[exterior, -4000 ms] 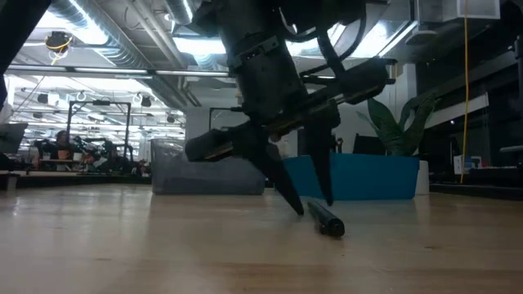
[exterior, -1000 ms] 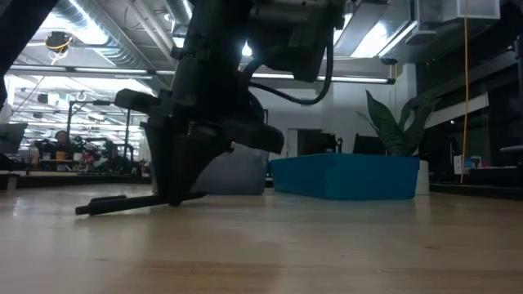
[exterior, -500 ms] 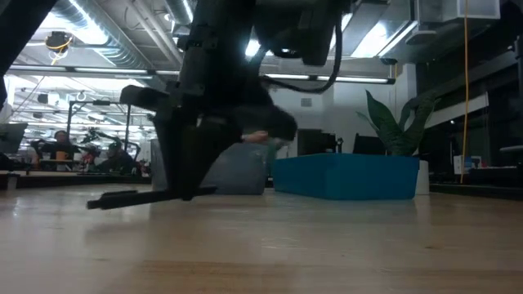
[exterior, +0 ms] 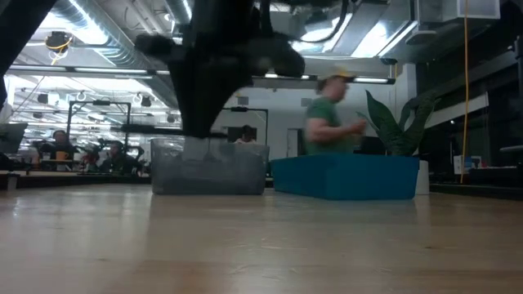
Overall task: Sort pens & pencils
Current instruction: Put the black pen into the black bin
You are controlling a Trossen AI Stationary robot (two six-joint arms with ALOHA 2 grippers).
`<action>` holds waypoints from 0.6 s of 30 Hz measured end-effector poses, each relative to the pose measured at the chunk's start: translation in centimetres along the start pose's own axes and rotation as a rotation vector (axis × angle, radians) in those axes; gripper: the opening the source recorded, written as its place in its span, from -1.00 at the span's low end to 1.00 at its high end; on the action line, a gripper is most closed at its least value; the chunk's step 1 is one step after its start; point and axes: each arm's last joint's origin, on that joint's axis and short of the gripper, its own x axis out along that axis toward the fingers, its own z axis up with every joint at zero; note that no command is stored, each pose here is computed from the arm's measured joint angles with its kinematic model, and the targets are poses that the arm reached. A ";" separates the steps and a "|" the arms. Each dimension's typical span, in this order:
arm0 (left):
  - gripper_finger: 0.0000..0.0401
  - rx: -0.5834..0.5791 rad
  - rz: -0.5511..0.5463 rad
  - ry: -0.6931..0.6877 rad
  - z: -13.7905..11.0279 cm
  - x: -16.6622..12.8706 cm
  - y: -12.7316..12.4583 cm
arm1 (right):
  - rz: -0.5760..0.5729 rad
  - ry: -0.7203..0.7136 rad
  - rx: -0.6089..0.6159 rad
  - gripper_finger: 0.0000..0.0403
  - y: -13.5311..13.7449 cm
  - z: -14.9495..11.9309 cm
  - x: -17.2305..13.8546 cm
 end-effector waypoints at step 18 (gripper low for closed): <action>-0.86 0.126 -0.100 -0.041 1.1 -3.7 0.2 | 0.000 0.000 0.000 -0.53 0.0 0.0 0.0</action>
